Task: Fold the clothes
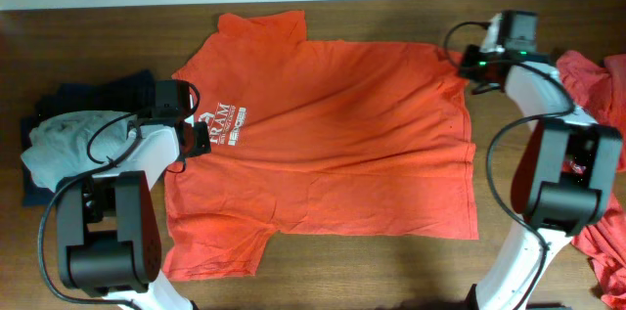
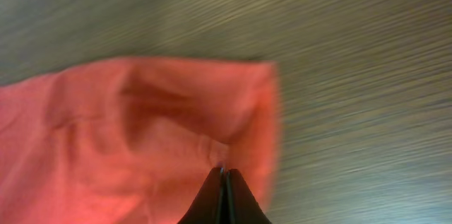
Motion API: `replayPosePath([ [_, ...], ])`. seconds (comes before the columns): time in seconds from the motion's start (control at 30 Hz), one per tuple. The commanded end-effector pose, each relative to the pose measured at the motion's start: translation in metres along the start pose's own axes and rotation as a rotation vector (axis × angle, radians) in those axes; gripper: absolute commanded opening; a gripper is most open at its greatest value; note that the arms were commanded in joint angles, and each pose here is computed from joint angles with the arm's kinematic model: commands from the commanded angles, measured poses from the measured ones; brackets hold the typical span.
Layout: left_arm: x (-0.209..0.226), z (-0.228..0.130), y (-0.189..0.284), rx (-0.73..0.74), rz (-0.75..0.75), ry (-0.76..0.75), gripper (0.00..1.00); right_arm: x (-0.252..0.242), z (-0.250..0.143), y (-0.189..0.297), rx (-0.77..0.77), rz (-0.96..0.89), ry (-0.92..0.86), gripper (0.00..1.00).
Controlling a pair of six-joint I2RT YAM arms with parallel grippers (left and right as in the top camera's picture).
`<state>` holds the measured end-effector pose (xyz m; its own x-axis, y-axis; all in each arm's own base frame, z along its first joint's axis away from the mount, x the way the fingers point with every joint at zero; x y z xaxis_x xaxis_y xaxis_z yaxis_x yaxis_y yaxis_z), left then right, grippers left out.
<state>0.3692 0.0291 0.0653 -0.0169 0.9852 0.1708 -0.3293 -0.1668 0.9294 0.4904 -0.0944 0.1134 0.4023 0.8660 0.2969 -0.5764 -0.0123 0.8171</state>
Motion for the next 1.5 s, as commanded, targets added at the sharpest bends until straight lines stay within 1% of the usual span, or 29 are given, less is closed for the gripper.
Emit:
replayPosePath([
  [0.0,-0.002,-0.018,-0.018,0.076,-0.005,0.003,0.18,-0.028,0.027,0.011,-0.061,0.013,0.005,0.04],
  [0.07,-0.002,-0.018,-0.018,0.076,-0.005,0.003,0.18,-0.035,0.03,0.012,-0.067,0.022,-0.008,0.05],
  [0.1,-0.002,-0.018,-0.018,0.076,-0.006,0.003,0.18,-0.038,0.031,0.013,-0.068,0.025,-0.013,0.16],
  [0.13,-0.002,-0.018,-0.018,0.076,-0.006,0.003,0.18,-0.043,0.031,0.014,-0.067,0.02,-0.023,0.66],
  [0.17,-0.002,-0.018,-0.018,0.076,-0.006,0.003,0.18,-0.043,0.031,0.014,-0.06,0.021,-0.023,0.76],
  [0.2,-0.002,-0.018,-0.018,0.076,-0.005,0.003,0.19,-0.044,0.029,0.014,-0.052,0.018,-0.026,0.81],
  [0.27,-0.002,-0.018,-0.018,0.075,-0.005,0.003,0.29,-0.045,0.025,0.014,-0.031,0.014,-0.031,0.92],
  [0.3,-0.002,-0.017,-0.018,0.073,-0.005,0.003,0.34,-0.044,0.022,0.015,-0.012,0.019,-0.034,0.95],
  [0.37,-0.002,-0.016,-0.018,0.07,-0.005,0.004,0.48,-0.042,0.018,0.021,0.022,0.03,-0.04,0.97],
  [0.43,-0.002,-0.014,-0.017,0.066,-0.005,0.004,0.53,-0.04,0.014,0.03,0.05,0.032,-0.047,0.97],
  [0.47,-0.001,-0.011,-0.014,0.064,-0.005,0.005,0.55,-0.034,0.012,0.043,0.072,0.061,-0.051,0.97],
  [0.57,0.002,-0.001,-0.002,0.049,-0.004,0.007,0.56,-0.022,0.014,0.071,0.078,0.121,-0.051,0.97],
  [0.67,0.007,0.016,0.023,0.017,-0.001,0.012,0.57,-0.01,0.018,0.111,0.052,0.153,-0.045,0.97],
  [0.77,0.014,0.032,0.062,-0.021,0.002,0.018,0.58,-0.001,0.016,0.158,0.026,0.158,-0.047,0.97],
  [0.9,0.023,0.041,0.122,-0.086,-0.002,0.029,0.6,0.005,-0.005,0.224,0.036,0.125,-0.087,0.99],
  [0.93,0.025,0.04,0.134,-0.1,-0.005,0.035,0.66,0.004,-0.012,0.234,0.047,0.104,-0.099,1.0],
  [0.97,0.026,0.038,0.148,-0.116,-0.016,0.045,0.74,0.002,-0.019,0.242,0.063,0.081,-0.104,1.0],
  [1.0,0.024,0.032,0.167,-0.138,-0.055,0.047,0.87,-0.002,-0.033,0.254,0.108,0.036,-0.122,0.99],
  [1.03,0.023,0.028,0.177,-0.145,-0.079,0.05,0.95,-0.003,-0.04,0.256,0.143,0.022,-0.133,0.99],
  [1.07,0.022,0.023,0.185,-0.144,-0.097,0.062,0.97,-0.005,-0.046,0.257,0.177,0.012,-0.141,0.99],
  [1.17,0.022,0.007,0.199,-0.108,-0.109,0.104,0.97,-0.01,-0.066,0.252,0.284,-0.021,-0.168,0.99],
  [1.27,0.021,-0.01,0.2,-0.021,-0.113,0.135,0.97,-0.016,-0.08,0.242,0.344,-0.044,-0.205,0.99],
  [1.47,0.013,-0.049,0.176,0.172,-0.116,0.182,0.97,-0.034,-0.123,0.209,0.487,-0.093,-0.253,0.99],
])
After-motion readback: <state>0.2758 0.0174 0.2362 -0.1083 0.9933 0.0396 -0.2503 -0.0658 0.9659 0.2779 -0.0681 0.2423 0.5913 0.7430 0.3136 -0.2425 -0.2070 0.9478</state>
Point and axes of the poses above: each gripper's point midway between its finger pads, its own y axis back along the fingers, its own x axis along the line the jaws close on, z = x × y, the point moved 7 cm from there along y, back along the fingers, and after that the axes turned 10 degrees about -y, right-handed, at the moved point
